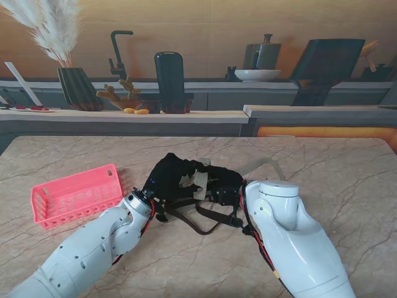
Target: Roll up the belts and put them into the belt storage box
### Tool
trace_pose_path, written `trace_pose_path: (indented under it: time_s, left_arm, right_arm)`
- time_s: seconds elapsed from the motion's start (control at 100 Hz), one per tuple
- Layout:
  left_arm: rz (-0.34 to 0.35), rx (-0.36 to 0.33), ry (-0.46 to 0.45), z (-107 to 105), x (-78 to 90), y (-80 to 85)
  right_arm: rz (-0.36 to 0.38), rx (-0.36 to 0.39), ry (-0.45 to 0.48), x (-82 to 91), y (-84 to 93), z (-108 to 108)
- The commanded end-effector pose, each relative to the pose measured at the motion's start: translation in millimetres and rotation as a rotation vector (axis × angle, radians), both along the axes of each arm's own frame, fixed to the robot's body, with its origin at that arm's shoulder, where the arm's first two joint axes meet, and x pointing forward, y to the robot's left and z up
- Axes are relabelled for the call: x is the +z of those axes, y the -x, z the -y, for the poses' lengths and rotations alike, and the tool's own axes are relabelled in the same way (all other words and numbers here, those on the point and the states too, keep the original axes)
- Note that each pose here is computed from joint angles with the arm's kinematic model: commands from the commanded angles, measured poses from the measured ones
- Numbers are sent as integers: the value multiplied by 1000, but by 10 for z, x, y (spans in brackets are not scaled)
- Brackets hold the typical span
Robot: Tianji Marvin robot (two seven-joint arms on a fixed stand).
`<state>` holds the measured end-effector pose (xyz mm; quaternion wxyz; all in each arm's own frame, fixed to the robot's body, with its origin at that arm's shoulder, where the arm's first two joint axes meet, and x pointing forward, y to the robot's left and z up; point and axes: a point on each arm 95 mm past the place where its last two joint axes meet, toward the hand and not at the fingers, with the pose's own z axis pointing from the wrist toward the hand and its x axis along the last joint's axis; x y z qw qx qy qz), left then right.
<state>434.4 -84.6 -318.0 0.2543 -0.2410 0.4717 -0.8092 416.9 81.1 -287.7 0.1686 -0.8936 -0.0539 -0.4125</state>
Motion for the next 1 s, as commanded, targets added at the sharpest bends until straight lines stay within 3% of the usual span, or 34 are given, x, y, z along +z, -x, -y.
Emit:
trace_pose_path:
  time_s: [0.0, 0.36, 0.66, 0.99]
  left_arm:
    - [-1, 13, 23, 14, 14, -12]
    - [-31, 23, 93, 58, 28, 0]
    - [-122, 29, 162, 129, 2, 13]
    - [-209, 43, 235, 90, 26, 42]
  right_arm:
    - [-23, 32, -12, -38, 40, -70]
    - [-26, 108, 84, -142, 15, -41]
    - [-25, 156, 142, -177, 5, 12]
    - [19, 219, 249, -211, -38, 217]
